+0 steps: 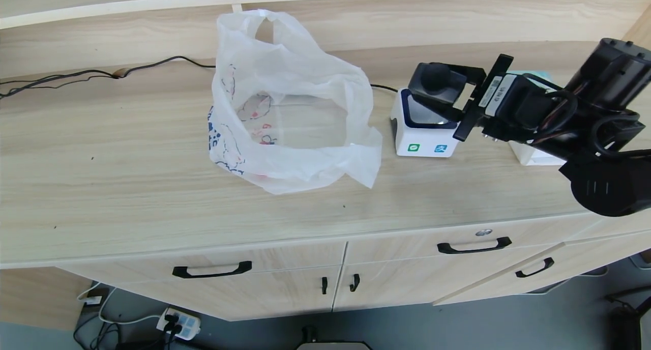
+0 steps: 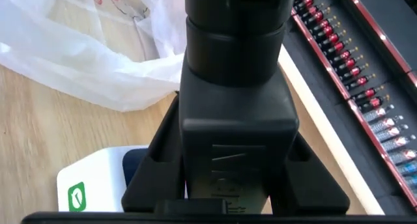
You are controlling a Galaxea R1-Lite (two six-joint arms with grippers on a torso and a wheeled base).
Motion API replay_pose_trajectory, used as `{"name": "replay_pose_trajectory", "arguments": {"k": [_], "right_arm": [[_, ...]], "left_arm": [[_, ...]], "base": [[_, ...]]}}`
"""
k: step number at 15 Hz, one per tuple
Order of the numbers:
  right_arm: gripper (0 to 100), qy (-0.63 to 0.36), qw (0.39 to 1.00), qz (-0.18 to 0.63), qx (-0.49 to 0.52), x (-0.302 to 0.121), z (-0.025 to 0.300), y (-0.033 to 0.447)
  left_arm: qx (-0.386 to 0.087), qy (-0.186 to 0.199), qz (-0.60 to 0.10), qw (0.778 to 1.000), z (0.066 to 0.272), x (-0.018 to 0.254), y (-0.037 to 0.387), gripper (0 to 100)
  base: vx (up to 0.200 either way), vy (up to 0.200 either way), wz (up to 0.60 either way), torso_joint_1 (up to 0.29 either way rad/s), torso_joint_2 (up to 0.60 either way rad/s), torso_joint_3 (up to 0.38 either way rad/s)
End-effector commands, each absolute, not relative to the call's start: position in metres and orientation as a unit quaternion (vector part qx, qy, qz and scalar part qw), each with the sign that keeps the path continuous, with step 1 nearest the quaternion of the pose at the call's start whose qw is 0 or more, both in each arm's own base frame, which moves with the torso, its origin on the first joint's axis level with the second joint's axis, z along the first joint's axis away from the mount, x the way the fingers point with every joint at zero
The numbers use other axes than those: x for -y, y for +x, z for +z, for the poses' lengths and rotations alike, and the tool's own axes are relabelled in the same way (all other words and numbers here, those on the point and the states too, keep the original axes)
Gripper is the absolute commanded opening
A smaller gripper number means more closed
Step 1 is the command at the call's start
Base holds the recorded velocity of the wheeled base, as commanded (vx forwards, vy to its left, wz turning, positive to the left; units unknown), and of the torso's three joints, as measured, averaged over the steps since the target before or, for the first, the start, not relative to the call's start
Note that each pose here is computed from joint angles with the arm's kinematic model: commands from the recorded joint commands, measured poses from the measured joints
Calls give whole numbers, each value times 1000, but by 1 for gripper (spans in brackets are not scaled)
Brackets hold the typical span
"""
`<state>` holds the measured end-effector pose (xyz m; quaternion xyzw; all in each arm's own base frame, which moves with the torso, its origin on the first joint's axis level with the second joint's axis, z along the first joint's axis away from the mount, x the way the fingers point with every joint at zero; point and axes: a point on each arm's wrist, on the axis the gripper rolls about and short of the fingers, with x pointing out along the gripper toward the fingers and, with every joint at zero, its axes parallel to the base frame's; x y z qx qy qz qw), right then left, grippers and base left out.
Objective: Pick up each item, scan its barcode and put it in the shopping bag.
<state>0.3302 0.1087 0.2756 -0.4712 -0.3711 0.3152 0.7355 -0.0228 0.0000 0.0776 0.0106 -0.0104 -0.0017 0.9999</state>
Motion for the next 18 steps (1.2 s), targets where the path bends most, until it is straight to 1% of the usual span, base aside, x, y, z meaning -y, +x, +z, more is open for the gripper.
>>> {"name": "replay_pose_trajectory", "arguments": {"k": [1,2,3,4,5,7,9,10,11,13,15,18], "right_arm": [[0,-443,734,337,388,-127,299,300],[0,-430,739,346,387,-132,303,291],[0,-379,758,401,348,-153,292,265],[0,-345,771,422,330,-163,287,249],[0,-314,782,426,330,-170,290,232],[0,-242,815,412,328,-178,308,194],[0,-183,851,374,320,-169,326,170],[0,-179,859,361,316,-162,329,163],[0,-180,866,359,299,-157,323,158],[0,-166,881,346,276,-148,316,152],[0,-134,891,344,264,-143,316,149],[0,-92,914,317,238,-130,315,160]], "left_arm": [[10,11,-1,1000,78,0,-23,100],[10,10,-1,1000,78,0,-23,100],[10,10,-1,1000,78,0,-23,100],[10,10,-1,1000,78,0,-23,100],[10,10,-1,1000,78,0,-23,100],[11,11,-1,1000,78,0,-23,100],[10,13,-1,1000,78,0,-23,100],[9,12,-2,1000,78,0,-23,100],[9,12,-1,1000,78,0,-23,100],[9,12,-1,1000,78,0,-23,100],[9,12,-1,1000,78,0,-23,100],[10,13,-1,1000,78,0,-23,100]], "base": [[0,0,0,0,0,0],[0,0,0,0,0,0],[0,0,0,0,0,0],[0,0,0,0,0,0],[0,0,0,0,0,0],[0,0,0,0,0,0],[0,0,0,0,0,0],[0,0,0,0,0,0],[0,0,0,0,0,0],[0,0,600,5,2,2],[0,0,600,-5,2,5],[0,0,600,5,1,2]]}}
